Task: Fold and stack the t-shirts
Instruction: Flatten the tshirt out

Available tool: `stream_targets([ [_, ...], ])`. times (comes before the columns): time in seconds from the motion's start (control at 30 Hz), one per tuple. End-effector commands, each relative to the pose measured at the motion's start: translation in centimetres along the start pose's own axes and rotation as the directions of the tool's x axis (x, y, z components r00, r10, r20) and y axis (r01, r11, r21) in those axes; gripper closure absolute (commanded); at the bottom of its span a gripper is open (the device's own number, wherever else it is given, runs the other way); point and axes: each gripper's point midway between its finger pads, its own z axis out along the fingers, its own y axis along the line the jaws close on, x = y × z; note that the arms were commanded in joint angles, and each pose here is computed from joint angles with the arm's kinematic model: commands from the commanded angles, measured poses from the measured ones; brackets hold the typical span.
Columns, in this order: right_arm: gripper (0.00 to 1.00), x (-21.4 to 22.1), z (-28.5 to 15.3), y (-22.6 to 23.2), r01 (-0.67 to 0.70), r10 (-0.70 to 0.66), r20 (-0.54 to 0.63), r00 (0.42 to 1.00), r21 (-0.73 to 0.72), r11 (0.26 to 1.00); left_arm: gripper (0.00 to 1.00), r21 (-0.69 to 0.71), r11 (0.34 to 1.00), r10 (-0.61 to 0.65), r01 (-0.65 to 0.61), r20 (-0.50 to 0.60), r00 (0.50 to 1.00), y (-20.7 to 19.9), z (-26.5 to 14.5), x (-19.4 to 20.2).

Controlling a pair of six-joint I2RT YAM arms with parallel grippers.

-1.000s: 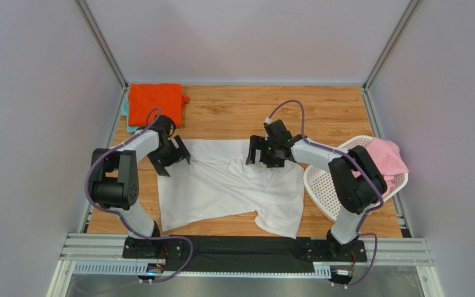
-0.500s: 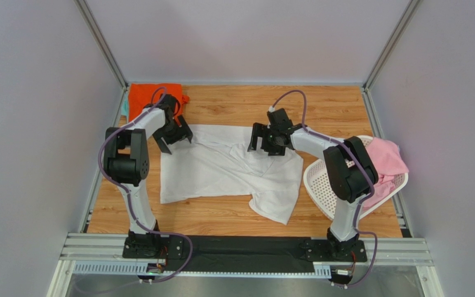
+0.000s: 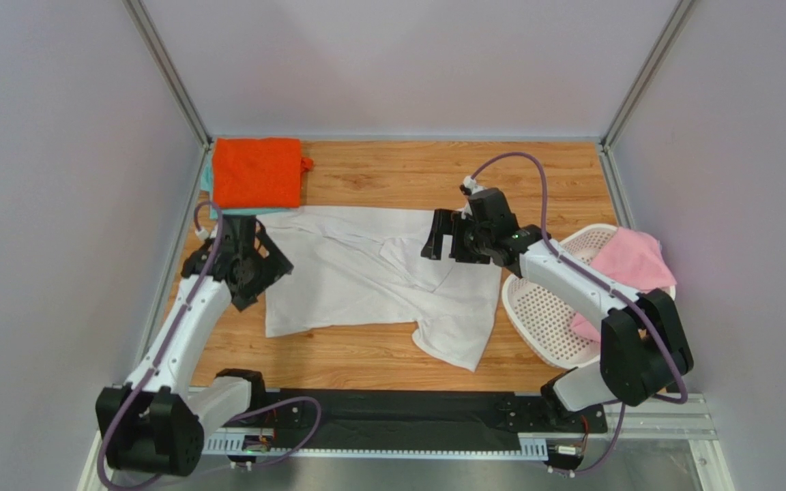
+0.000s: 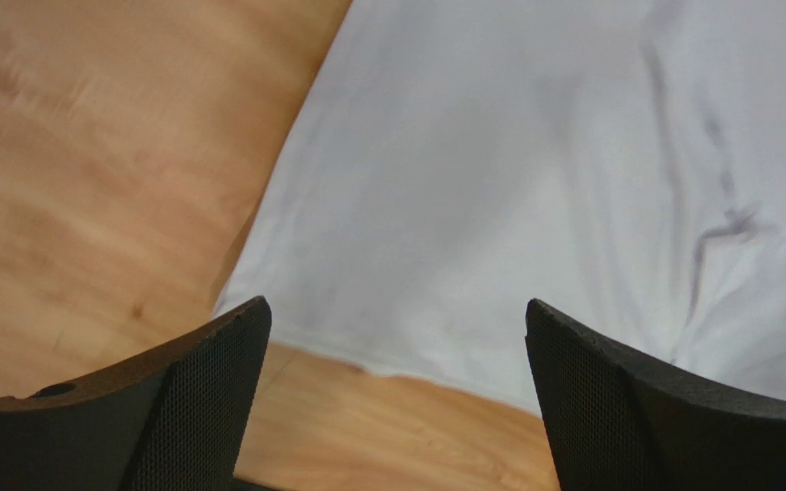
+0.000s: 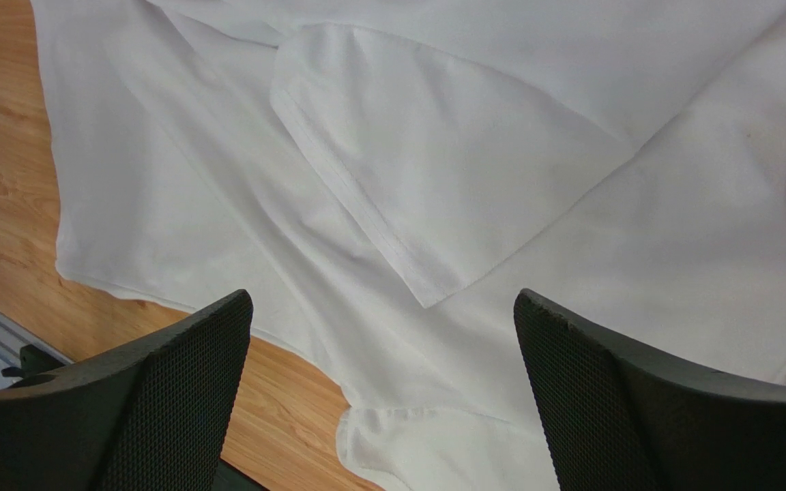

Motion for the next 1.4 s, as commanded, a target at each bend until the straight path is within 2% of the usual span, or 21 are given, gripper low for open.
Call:
stream_targets([
  [0.0,0.0,2.3,-0.7,-1.0,-0.001,0.002,-0.033,0.999,0.013,1.0,0.0,-0.182,0.979,-0.109,0.091,-0.092,0.99,6.4,0.5,6.1],
  [0.13,0.0,3.1,-1.3,-1.2,-0.005,0.005,-0.033,0.999,0.01,1.0,0.01,-0.19,0.972,-0.156,0.14,-0.072,0.985,8.5,0.7,8.2],
  [0.3,0.0,3.9,-2.0,-1.6,0.006,-0.005,-0.043,0.999,0.019,1.0,0.17,-0.201,0.969,-0.159,0.141,-0.073,0.985,9.3,2.1,8.9],
  [0.43,0.0,4.3,-2.6,-2.3,0.011,-0.01,-0.036,0.999,0.044,0.999,0.22,-0.254,0.957,-0.163,0.14,-0.072,0.984,10.2,3.2,8.7],
  [0.73,0.0,5.3,-2.9,-3.2,0.012,-0.007,-0.059,0.998,0.077,0.997,0.36,-0.244,0.958,-0.177,0.15,-0.092,0.98,9.8,5.3,8.6],
  [1.03,0.0,6.3,-4.3,-3.8,0.016,-0.01,-0.069,0.998,0.097,0.995,0.67,-0.255,0.954,-0.192,0.155,-0.126,0.973,10.3,6.0,9.7],
  [1.07,0.0,6.6,-4.4,-3.8,0.029,-0.021,-0.082,0.996,0.098,0.995,0.79,-0.249,0.956,-0.19,0.154,-0.127,0.974,10.2,6.0,9.8],
  [1.13,0.0,6.8,-4.7,-3.6,0.051,-0.042,-0.085,0.996,0.104,0.993,0.89,-0.237,0.959,-0.189,0.154,-0.131,0.973,10.0,5.9,9.7],
  [1.17,0.0,7.6,-4.8,-3.4,0.076,-0.064,-0.114,0.991,0.106,0.991,1.0,-0.231,0.961,-0.184,0.15,-0.134,0.974,9.8,5.9,9.7],
  [1.23,0.0,8.1,-5.1,-2.8,0.113,-0.099,-0.128,0.987,0.107,0.988,1.0,-0.228,0.963,-0.18,0.145,-0.14,0.974,9.7,5.8,9.7],
  [1.37,0.0,11.9,-5.9,-1.0,0.241,-0.218,-0.233,0.948,0.078,0.967,1.0,-0.216,0.968,-0.157,0.127,-0.128,0.979,9.6,5.3,9.2],
])
